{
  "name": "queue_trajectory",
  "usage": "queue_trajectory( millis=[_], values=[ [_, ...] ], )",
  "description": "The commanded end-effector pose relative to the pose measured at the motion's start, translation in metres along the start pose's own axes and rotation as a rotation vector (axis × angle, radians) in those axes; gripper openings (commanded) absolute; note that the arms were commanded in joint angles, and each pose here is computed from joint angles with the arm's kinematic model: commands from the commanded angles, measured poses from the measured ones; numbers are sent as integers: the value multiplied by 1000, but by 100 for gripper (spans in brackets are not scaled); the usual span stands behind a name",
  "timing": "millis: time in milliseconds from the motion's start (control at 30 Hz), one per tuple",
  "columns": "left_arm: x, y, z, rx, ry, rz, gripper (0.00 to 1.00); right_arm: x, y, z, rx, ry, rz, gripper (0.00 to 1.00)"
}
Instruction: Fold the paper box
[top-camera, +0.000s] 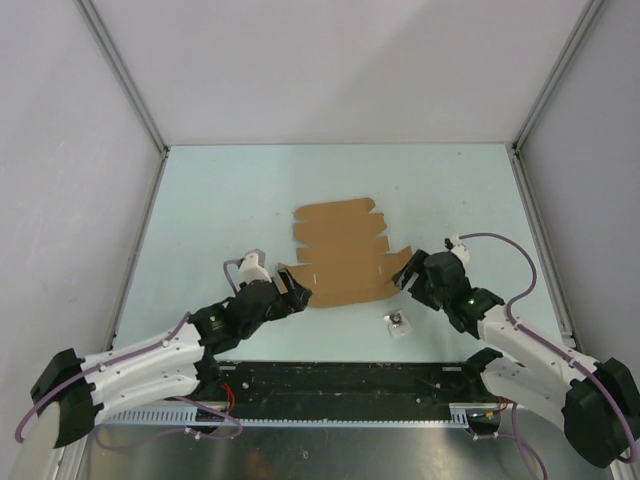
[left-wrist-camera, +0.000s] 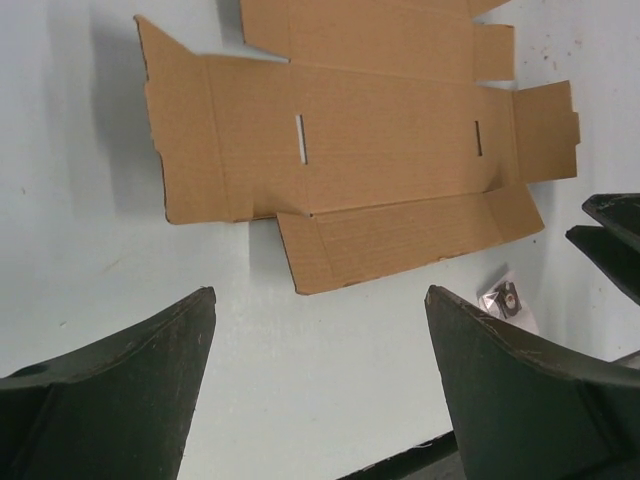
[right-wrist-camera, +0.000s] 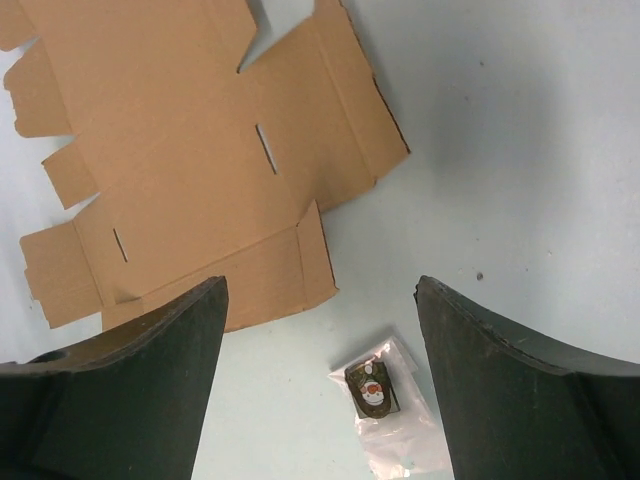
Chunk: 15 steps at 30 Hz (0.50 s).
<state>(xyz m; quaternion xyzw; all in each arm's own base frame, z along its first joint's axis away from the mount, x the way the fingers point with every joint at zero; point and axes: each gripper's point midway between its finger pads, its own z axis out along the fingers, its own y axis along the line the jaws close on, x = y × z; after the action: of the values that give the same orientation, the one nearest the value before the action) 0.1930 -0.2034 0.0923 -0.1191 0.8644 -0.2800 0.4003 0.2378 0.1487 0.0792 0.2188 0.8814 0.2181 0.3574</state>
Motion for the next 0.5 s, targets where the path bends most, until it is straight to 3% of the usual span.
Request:
queue_trajectory(
  millis=[0, 167, 467],
  values=[
    [-5, -5, 0, -14, -37, -69, 90, 0, 9, 2, -41, -8, 55, 80],
    [-8, -5, -3, -5, -50, -74, 90, -3, 7, 6, -32, -25, 17, 77],
    [-3, 1, -4, -7, -40, -66, 90, -41, -5, 10, -12, -47, -132, 81]
  ],
)
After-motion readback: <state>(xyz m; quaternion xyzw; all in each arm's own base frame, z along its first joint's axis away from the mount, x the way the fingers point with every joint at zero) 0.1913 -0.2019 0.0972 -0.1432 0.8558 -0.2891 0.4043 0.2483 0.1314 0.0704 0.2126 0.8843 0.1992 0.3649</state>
